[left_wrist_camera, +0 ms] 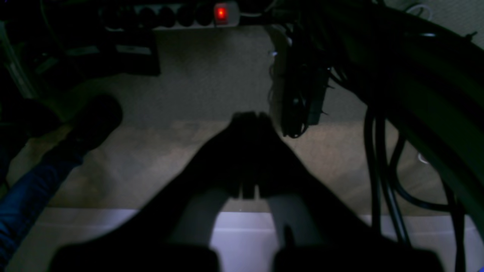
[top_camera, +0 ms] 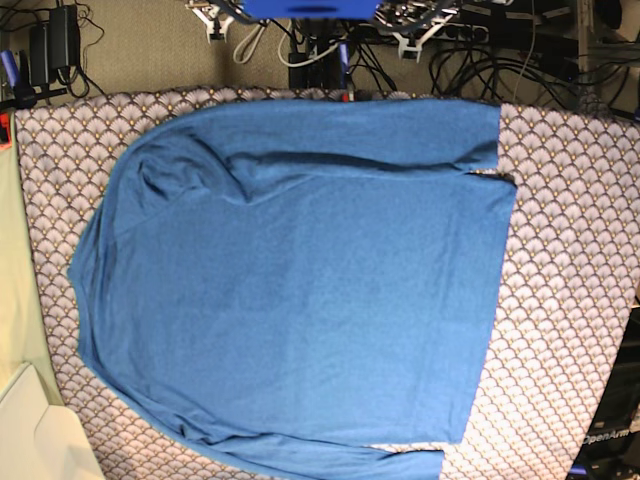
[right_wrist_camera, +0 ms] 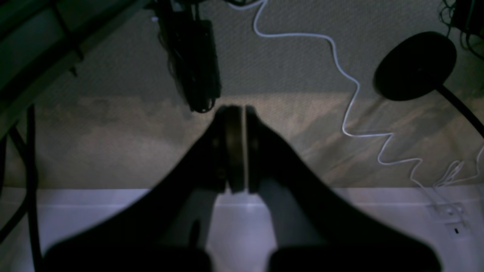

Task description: Fold the T-shirt properly

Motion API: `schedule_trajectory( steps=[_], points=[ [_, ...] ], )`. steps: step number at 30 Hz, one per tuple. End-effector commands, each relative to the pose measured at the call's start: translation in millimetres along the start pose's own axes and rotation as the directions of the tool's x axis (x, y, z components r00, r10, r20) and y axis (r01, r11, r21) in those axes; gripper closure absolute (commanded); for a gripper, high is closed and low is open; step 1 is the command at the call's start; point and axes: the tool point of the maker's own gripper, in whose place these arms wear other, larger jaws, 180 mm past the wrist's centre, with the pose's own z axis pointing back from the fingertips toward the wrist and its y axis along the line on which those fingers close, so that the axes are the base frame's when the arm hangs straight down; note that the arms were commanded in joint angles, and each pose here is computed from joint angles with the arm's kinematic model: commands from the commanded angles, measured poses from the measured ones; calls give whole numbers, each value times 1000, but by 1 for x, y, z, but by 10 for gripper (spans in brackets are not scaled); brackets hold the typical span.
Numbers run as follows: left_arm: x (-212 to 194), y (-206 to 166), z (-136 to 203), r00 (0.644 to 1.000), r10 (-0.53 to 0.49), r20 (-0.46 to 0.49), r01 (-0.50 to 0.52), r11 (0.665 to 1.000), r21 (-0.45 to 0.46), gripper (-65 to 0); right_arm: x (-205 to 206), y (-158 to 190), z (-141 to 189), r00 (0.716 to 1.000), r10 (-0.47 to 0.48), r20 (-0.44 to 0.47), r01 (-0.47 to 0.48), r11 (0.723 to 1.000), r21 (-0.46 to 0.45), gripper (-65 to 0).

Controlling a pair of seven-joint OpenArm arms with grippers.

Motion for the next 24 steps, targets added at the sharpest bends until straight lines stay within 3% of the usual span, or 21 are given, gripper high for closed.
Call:
schedule_trajectory(
  steps=[1, 24],
  points=[
    [-1, 1, 0, 1000, -3, 1, 3, 1000, 0, -3, -3, 2, 0, 1000, 0, -5, 0, 1000, 11, 0],
    [-1, 1, 0, 1000, -8, -3, 8, 1000, 0, -3, -2, 2, 0, 1000, -2, -3, 2, 1000, 11, 0]
  ],
)
